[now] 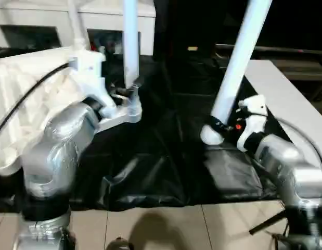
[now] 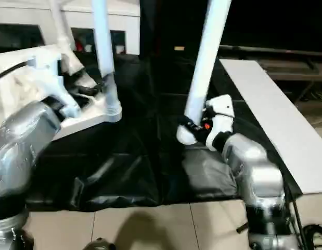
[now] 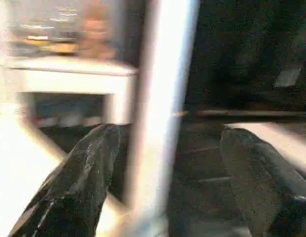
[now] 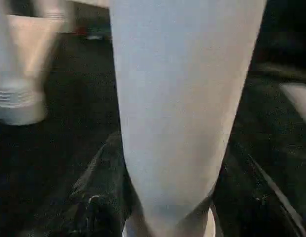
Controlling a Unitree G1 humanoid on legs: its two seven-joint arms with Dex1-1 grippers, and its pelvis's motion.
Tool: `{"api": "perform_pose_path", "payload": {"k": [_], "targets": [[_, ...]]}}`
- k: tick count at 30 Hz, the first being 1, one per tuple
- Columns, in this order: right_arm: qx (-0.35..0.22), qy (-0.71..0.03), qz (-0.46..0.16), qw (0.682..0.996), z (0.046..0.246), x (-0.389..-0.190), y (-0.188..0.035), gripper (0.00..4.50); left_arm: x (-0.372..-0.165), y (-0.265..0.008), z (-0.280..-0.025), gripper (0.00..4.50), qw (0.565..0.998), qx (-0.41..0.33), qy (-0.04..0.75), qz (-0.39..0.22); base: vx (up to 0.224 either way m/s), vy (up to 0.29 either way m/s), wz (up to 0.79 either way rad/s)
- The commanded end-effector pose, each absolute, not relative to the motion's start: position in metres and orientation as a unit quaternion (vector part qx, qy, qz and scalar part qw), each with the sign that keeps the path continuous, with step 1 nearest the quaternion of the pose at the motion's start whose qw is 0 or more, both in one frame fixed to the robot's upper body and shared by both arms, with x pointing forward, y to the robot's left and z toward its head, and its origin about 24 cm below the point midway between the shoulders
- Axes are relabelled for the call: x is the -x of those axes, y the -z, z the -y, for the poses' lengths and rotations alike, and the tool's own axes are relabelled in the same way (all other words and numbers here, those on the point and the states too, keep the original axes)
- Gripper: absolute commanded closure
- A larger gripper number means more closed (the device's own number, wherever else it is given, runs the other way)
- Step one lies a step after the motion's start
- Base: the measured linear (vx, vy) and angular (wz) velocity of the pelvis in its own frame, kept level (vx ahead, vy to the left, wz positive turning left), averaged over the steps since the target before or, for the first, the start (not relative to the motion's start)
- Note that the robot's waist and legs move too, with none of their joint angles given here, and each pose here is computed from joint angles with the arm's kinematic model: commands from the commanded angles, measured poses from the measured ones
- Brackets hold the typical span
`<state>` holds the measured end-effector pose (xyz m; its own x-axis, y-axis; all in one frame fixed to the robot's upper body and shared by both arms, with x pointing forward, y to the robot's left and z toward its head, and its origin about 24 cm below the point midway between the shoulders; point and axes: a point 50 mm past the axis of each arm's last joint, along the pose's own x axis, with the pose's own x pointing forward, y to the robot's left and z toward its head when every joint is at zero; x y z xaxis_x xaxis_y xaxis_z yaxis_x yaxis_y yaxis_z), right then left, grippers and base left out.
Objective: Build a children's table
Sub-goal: Move to table
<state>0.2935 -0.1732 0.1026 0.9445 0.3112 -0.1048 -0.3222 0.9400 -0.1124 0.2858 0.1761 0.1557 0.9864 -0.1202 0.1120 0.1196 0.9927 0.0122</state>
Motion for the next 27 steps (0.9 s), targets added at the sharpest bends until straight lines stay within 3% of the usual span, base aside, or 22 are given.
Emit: {"api": "perform_pose_path", "payload": {"k": [1, 16, 27], "targets": [[0.044, -0.134, -0.022, 0.99, 0.168, -0.291, -0.105, 2.64, -0.281, -0.15, -0.175, 0.83, 0.995, -0.049, 0.042, 0.07, 0.0, 0.0, 0.0], [-0.021, -0.124, 0.001, 0.992, 0.151, -0.285, -0.094, 2.64, -0.287, -0.136, -0.181, 0.83, 0.992, -0.083, 0.006, 0.09, -0.05, 0.145, 0.0], [-0.037, -0.162, -0.01, 0.986, 0.142, -0.283, -0.091, 2.64, -0.29, -0.132, -0.182, 0.83, 0.992, -0.087, 0.006, 0.092, -0.094, 0.264, -0.14]]}}
